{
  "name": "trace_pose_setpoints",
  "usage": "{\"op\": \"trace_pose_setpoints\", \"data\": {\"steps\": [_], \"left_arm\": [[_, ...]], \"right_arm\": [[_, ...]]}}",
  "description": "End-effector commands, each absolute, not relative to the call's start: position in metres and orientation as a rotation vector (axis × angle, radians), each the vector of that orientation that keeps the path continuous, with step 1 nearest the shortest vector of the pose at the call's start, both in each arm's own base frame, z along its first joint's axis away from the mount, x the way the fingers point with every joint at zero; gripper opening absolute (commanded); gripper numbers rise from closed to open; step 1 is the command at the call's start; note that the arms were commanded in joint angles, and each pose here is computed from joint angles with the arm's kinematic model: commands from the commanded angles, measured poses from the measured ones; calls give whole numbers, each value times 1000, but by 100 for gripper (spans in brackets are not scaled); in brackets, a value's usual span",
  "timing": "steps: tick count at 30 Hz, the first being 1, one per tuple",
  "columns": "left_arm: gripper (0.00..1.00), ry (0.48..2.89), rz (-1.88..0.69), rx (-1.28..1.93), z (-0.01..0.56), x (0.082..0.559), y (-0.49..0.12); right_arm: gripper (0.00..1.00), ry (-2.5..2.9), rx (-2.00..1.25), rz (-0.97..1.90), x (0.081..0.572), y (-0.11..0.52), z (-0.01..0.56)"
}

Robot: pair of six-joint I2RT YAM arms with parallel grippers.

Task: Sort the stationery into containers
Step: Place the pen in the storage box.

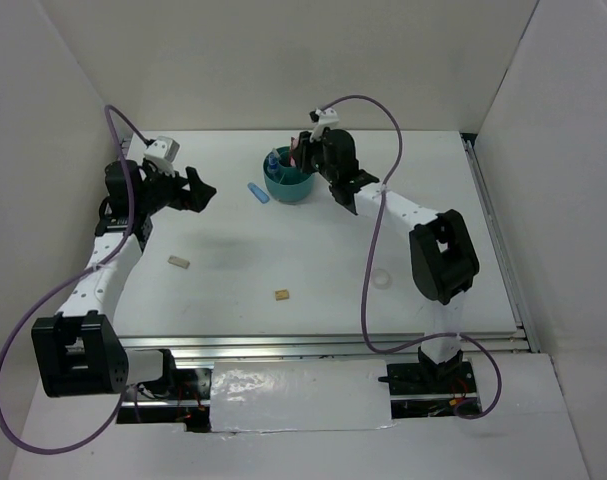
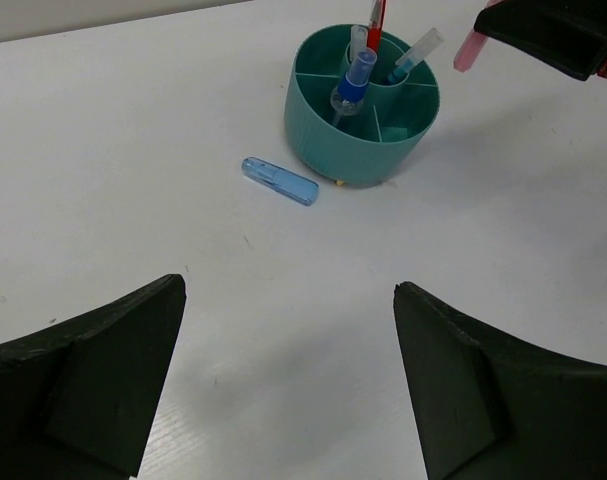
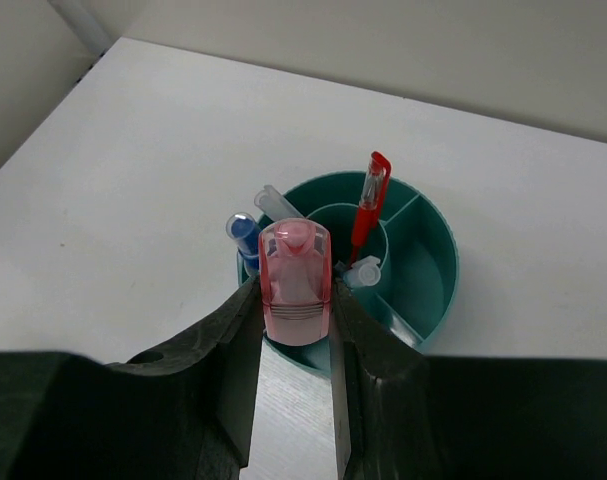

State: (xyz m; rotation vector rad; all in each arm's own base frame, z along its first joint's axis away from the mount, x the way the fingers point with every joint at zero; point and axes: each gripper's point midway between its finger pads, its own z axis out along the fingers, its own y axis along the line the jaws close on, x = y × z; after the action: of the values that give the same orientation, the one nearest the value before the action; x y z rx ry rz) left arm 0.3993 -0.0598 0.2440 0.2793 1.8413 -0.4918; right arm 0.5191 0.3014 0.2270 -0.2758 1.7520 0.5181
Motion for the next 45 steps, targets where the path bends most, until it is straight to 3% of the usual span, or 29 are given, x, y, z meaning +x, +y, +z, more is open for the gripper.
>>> {"op": "trace_pose_setpoints", "data": {"steps": [1,12,20,27,31,32,35,45], "left_arm": [[97,1784,-444,328,250,410,-55],[99,1801,-403,346,239,429,-50],[99,1851,-398,333,226,448,-50],[99,1880,-417,282,218,462,-56],[99,1906,-445,258,210,473,-65],[98,1912,-439,251,209,476,-66],[93,1958,-428,199,200,493,-66],[73,2064,-522,112,145,563,-104]], "right_arm": [[0,1625,-239,497,530,306,251],[0,1670,-274,492,531,319,218],[23,1691,-301,462,529,318,196],[30,1687,-309,429,535,316,188],[52,1692,-309,422,537,316,185],[60,1698,-317,428,535,318,183],[64,1708,-329,441,532,318,186],[62,1701,-309,496,501,298,241]]}}
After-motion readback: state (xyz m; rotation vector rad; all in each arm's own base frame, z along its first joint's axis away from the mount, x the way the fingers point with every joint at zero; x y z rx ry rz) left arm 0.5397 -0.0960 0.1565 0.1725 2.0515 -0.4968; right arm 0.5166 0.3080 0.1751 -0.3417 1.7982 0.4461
